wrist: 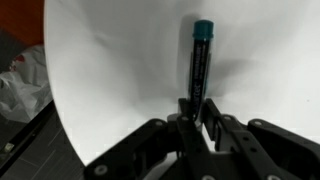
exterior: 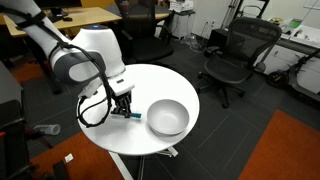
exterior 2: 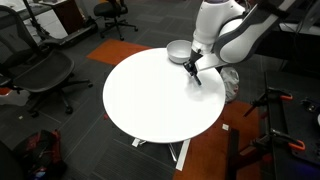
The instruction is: Take the marker out of the grey bowl and place it on the table
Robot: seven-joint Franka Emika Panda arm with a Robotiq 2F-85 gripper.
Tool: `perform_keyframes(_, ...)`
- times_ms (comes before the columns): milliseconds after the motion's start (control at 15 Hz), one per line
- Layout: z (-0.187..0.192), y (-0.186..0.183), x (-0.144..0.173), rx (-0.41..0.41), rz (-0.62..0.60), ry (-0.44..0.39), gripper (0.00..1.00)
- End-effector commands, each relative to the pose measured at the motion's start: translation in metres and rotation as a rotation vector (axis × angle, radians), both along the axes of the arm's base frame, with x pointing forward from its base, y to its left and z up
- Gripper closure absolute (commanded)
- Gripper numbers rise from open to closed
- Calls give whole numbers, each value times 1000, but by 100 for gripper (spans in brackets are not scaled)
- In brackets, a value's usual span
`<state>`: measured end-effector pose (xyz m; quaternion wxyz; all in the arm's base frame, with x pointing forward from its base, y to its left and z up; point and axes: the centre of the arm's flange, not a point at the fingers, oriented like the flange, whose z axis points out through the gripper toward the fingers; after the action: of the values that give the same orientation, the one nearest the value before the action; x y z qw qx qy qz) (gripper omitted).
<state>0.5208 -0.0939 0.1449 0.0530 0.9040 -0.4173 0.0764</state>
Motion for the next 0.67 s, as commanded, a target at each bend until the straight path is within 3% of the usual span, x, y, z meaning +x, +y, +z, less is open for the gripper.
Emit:
perform_keyframes(0,-9,-2,9,3,-6,-30,95)
perform_keyframes(67,-11,-2,9,5,-5,-30,56)
perform_keyframes(200,-11,-2,10,3,-5,-33,49)
perform_keyframes(600,19,14,3,-40,18,-51,5)
